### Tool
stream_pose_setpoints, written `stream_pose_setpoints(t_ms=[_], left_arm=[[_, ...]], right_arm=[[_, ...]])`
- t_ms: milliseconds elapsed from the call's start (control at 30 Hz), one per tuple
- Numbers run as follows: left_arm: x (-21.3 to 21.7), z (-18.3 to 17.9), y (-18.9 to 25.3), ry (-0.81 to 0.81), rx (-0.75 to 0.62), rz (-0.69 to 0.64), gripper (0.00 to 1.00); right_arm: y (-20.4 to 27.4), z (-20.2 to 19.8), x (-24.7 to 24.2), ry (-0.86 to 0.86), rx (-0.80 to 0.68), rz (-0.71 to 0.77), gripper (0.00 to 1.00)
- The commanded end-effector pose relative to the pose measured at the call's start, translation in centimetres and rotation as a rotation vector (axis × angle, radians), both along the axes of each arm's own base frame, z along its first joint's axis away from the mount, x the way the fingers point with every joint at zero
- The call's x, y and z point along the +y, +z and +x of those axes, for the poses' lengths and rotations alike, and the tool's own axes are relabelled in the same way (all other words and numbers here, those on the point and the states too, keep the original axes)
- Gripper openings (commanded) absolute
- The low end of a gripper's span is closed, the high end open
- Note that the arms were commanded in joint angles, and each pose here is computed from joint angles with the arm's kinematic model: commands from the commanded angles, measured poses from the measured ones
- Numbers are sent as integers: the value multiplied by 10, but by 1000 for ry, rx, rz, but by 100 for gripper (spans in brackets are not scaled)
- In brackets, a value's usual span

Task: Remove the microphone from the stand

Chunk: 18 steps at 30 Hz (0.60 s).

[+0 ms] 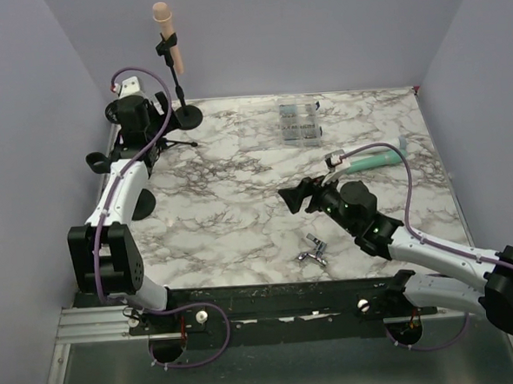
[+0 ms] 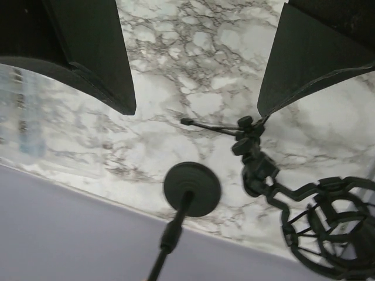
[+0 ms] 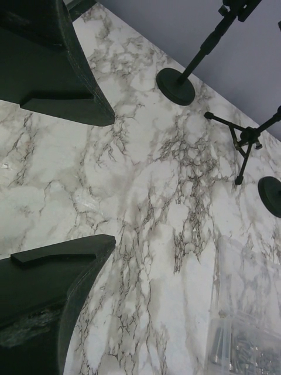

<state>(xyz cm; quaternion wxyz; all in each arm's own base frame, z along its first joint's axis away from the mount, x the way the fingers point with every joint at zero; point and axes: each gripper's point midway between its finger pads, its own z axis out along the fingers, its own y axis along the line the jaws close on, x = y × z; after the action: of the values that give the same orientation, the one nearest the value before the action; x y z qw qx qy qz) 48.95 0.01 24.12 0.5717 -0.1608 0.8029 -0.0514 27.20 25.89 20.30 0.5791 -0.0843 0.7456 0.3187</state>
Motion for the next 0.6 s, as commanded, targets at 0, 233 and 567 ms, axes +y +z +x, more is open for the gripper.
stream_pose_setpoints(t_ms=[0, 233, 567], left_arm=[[-33, 2, 47, -222, -163, -114, 88], [-45, 43, 85, -375, -283, -157, 88], [-29, 125, 77, -430, -392, -83, 87]], right_arm=[[2, 0, -4, -12, -7, 18, 82], [-6, 3, -2, -19, 4, 1, 82], [-24, 8, 0, -26, 2, -23, 82]])
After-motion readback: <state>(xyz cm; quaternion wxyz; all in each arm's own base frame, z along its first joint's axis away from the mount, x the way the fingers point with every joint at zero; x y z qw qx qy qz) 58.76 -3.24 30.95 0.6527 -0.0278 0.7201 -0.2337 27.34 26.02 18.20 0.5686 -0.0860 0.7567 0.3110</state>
